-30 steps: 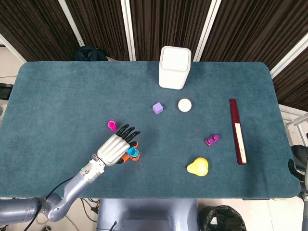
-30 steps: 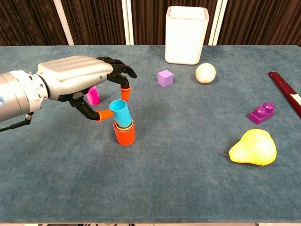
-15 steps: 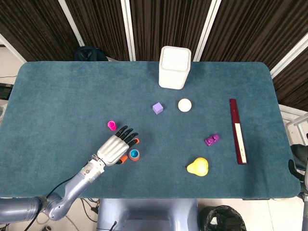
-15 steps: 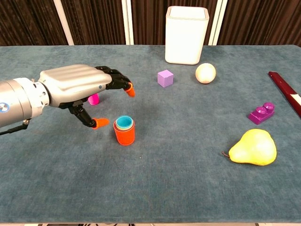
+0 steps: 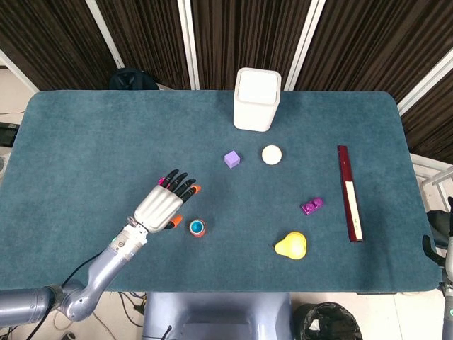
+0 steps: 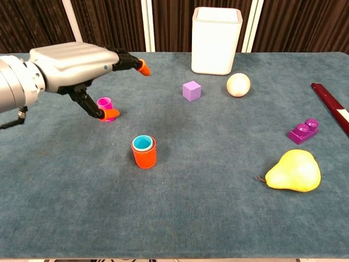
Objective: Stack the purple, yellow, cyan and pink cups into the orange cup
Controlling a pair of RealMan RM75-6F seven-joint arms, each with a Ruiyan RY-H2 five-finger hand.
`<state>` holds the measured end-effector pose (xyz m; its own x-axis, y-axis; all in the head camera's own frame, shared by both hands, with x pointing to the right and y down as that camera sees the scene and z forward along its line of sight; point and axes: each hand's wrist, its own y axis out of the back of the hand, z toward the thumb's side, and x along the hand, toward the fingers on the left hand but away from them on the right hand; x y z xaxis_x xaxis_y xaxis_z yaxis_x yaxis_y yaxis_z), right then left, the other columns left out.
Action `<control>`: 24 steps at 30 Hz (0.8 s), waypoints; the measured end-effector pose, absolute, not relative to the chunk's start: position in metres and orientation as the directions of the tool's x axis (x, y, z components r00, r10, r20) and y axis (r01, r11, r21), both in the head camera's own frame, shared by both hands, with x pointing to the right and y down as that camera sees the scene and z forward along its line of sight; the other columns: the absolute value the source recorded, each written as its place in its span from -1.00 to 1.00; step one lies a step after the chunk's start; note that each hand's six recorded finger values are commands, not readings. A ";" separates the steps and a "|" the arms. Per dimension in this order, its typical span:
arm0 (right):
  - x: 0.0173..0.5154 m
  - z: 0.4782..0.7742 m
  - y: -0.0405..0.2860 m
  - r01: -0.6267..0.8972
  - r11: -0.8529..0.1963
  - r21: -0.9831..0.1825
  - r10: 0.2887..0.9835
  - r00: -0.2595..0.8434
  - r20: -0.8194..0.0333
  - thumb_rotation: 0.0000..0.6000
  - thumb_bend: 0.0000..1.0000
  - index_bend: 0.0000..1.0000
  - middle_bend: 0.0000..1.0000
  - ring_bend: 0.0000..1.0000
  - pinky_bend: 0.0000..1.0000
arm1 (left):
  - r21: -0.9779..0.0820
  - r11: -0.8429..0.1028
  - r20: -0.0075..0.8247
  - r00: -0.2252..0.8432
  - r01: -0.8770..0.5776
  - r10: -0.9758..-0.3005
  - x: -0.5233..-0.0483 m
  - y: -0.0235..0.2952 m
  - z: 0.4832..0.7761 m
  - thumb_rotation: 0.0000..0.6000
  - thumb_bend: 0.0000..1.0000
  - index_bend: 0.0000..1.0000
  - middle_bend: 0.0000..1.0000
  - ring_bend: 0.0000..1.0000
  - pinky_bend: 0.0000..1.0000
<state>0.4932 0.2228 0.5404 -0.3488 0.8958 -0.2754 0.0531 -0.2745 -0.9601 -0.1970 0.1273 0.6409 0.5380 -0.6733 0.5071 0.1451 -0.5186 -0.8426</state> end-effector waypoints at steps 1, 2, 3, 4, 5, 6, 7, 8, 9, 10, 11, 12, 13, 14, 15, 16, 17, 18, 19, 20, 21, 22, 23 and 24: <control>0.493 0.541 0.223 0.052 -0.276 -0.960 0.895 -0.349 -0.276 1.00 -0.16 -0.93 -1.00 -0.93 -0.95 | -0.841 -0.523 0.511 0.528 0.143 -0.678 -0.200 0.125 0.641 1.00 -0.42 -0.65 -0.82 -1.00 -1.00; 0.493 0.541 0.223 0.051 -0.277 -0.960 0.895 -0.349 -0.277 1.00 -0.16 -0.93 -1.00 -0.93 -0.95 | -0.838 -0.527 0.516 0.518 0.141 -0.682 -0.203 0.122 0.642 1.00 -0.42 -0.65 -0.82 -1.00 -1.00; 0.493 0.541 0.223 0.050 -0.278 -0.959 0.895 -0.349 -0.278 1.00 -0.16 -0.93 -1.00 -0.93 -0.95 | -0.835 -0.532 0.522 0.504 0.140 -0.687 -0.207 0.119 0.644 1.00 -0.42 -0.64 -0.82 -1.00 -1.00; 0.493 0.542 0.223 0.049 -0.280 -0.959 0.895 -0.349 -0.279 1.00 -0.16 -0.93 -1.00 -0.93 -0.95 | -0.833 -0.535 0.527 0.494 0.141 -0.691 -0.210 0.117 0.645 1.00 -0.42 -0.63 -0.82 -1.00 -1.00; 0.493 0.542 0.223 0.049 -0.281 -0.959 0.894 -0.349 -0.280 1.00 -0.16 -0.93 -1.00 -0.93 -0.95 | -0.831 -0.538 0.532 0.484 0.141 -0.695 -0.213 0.114 0.646 1.00 -0.42 -0.62 -0.82 -1.00 -1.00; 0.493 0.542 0.223 0.048 -0.281 -0.958 0.894 -0.349 -0.280 1.00 -0.16 -0.93 -1.00 -0.93 -0.95 | -0.828 -0.542 0.537 0.472 0.140 -0.699 -0.217 0.111 0.648 1.00 -0.42 -0.61 -0.82 -1.00 -1.00; 0.493 0.543 0.223 0.048 -0.282 -0.958 0.894 -0.349 -0.280 1.00 -0.16 -0.93 -1.00 -0.93 -0.95 | -0.827 -0.545 0.541 0.463 0.140 -0.702 -0.219 0.108 0.649 1.00 -0.42 -0.59 -0.82 -1.00 -1.00; 0.493 0.543 0.223 0.047 -0.283 -0.958 0.894 -0.350 -0.281 1.00 -0.16 -0.93 -1.00 -0.93 -0.95 | -0.825 -0.547 0.544 0.454 0.139 -0.706 -0.222 0.106 0.651 1.00 -0.42 -0.57 -0.82 -1.00 -1.00; 0.493 0.543 0.223 0.046 -0.283 -0.958 0.894 -0.350 -0.281 1.00 -0.16 -0.93 -1.00 -0.93 -0.95 | -0.825 -0.548 0.547 0.443 0.140 -0.710 -0.225 0.103 0.652 1.00 -0.42 -0.55 -0.82 -1.00 -1.00; 0.493 0.543 0.223 0.044 -0.284 -0.958 0.893 -0.351 -0.281 1.00 -0.16 -0.93 -1.00 -0.93 -0.95 | -0.825 -0.548 0.549 0.436 0.142 -0.713 -0.227 0.100 0.654 1.00 -0.42 -0.54 -0.82 -1.00 -1.00; 0.493 0.544 0.223 0.044 -0.285 -0.957 0.893 -0.351 -0.282 1.00 -0.16 -0.93 -1.00 -0.93 -0.95 | -0.824 -0.547 0.551 0.427 0.144 -0.717 -0.230 0.098 0.656 1.00 -0.42 -0.54 -0.82 -1.00 -1.00; 0.493 0.544 0.223 0.043 -0.287 -0.957 0.892 -0.351 -0.283 1.00 -0.16 -0.93 -1.00 -0.93 -0.95 | -0.824 -0.548 0.553 0.421 0.146 -0.719 -0.232 0.096 0.658 1.00 -0.42 -0.53 -0.82 -1.00 -1.00; 0.493 0.545 0.224 0.043 -0.289 -0.956 0.891 -0.352 -0.286 1.00 -0.16 -0.93 -1.00 -0.93 -0.95 | -0.822 -0.550 0.556 0.414 0.147 -0.721 -0.234 0.095 0.660 1.00 -0.42 -0.52 -0.82 -1.00 -1.00; 0.493 0.546 0.224 0.043 -0.292 -0.955 0.891 -0.352 -0.288 1.00 -0.16 -0.93 -1.00 -0.93 -0.95 | -0.820 -0.553 0.559 0.408 0.147 -0.722 -0.235 0.094 0.662 1.00 -0.42 -0.51 -0.82 -1.00 -1.00; 0.493 0.546 0.224 0.043 -0.294 -0.955 0.890 -0.353 -0.289 1.00 -0.16 -0.93 -1.00 -0.93 -0.95 | -0.818 -0.555 0.563 0.400 0.148 -0.723 -0.237 0.092 0.664 1.00 -0.42 -0.51 -0.82 -1.00 -1.00; 0.493 0.547 0.224 0.042 -0.295 -0.955 0.890 -0.353 -0.290 1.00 -0.16 -0.93 -1.00 -0.93 -0.95 | -0.817 -0.557 0.565 0.395 0.150 -0.724 -0.238 0.091 0.666 1.00 -0.42 -0.50 -0.82 -1.00 -1.00; 0.493 0.547 0.224 0.041 -0.296 -0.954 0.889 -0.353 -0.291 1.00 -0.16 -0.93 -1.00 -0.93 -0.95 | -0.816 -0.557 0.567 0.391 0.152 -0.725 -0.239 0.090 0.668 1.00 -0.42 -0.50 -0.82 -1.00 -1.00; 0.493 0.547 0.224 0.041 -0.296 -0.954 0.889 -0.353 -0.290 1.00 -0.16 -0.93 -1.00 -0.93 -0.95 | -0.815 -0.558 0.570 0.385 0.155 -0.726 -0.240 0.088 0.671 1.00 -0.42 -0.49 -0.82 -1.00 -1.00; 0.493 0.547 0.224 0.040 -0.295 -0.955 0.890 -0.353 -0.290 1.00 -0.16 -0.93 -1.00 -0.93 -0.95 | -0.814 -0.559 0.572 0.380 0.157 -0.727 -0.241 0.087 0.673 1.00 -0.42 -0.49 -0.82 -1.00 -1.00; 0.493 0.547 0.224 0.040 -0.294 -0.955 0.890 -0.353 -0.289 1.00 -0.16 -0.93 -1.00 -0.93 -0.95 | -0.812 -0.561 0.575 0.375 0.158 -0.727 -0.242 0.086 0.675 1.00 -0.42 -0.49 -0.82 -1.00 -1.00; 0.493 0.547 0.224 0.040 -0.294 -0.955 0.890 -0.353 -0.289 1.00 -0.16 -0.93 -1.00 -0.93 -0.95 | -0.809 -0.565 0.580 0.369 0.160 -0.726 -0.243 0.085 0.678 1.00 -0.42 -0.48 -0.82 -1.00 -1.00; 0.493 0.547 0.224 0.039 -0.294 -0.955 0.890 -0.354 -0.288 1.00 -0.16 -0.93 -1.00 -0.93 -0.95 | -0.807 -0.568 0.584 0.365 0.161 -0.725 -0.243 0.085 0.680 1.00 -0.42 -0.48 -0.81 -1.00 -1.00; 0.493 0.547 0.224 0.039 -0.294 -0.955 0.890 -0.355 -0.288 1.00 -0.16 -0.93 -1.00 -0.93 -0.95 | -0.805 -0.571 0.587 0.361 0.162 -0.725 -0.244 0.084 0.682 1.00 -0.42 -0.47 -0.81 -1.00 -1.00; 0.494 0.547 0.224 0.039 -0.293 -0.955 0.890 -0.355 -0.288 1.00 -0.16 -0.93 -1.00 -0.93 -0.95 | -0.802 -0.575 0.591 0.356 0.162 -0.724 -0.245 0.084 0.685 1.00 -0.42 -0.47 -0.81 -1.00 -1.00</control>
<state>0.4936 0.2238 0.5468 -0.3549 0.8895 -0.2878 0.0390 -0.2934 -0.9552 -0.2448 0.0837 0.6845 0.3557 -0.7241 0.5908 0.1622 -0.5747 -0.8021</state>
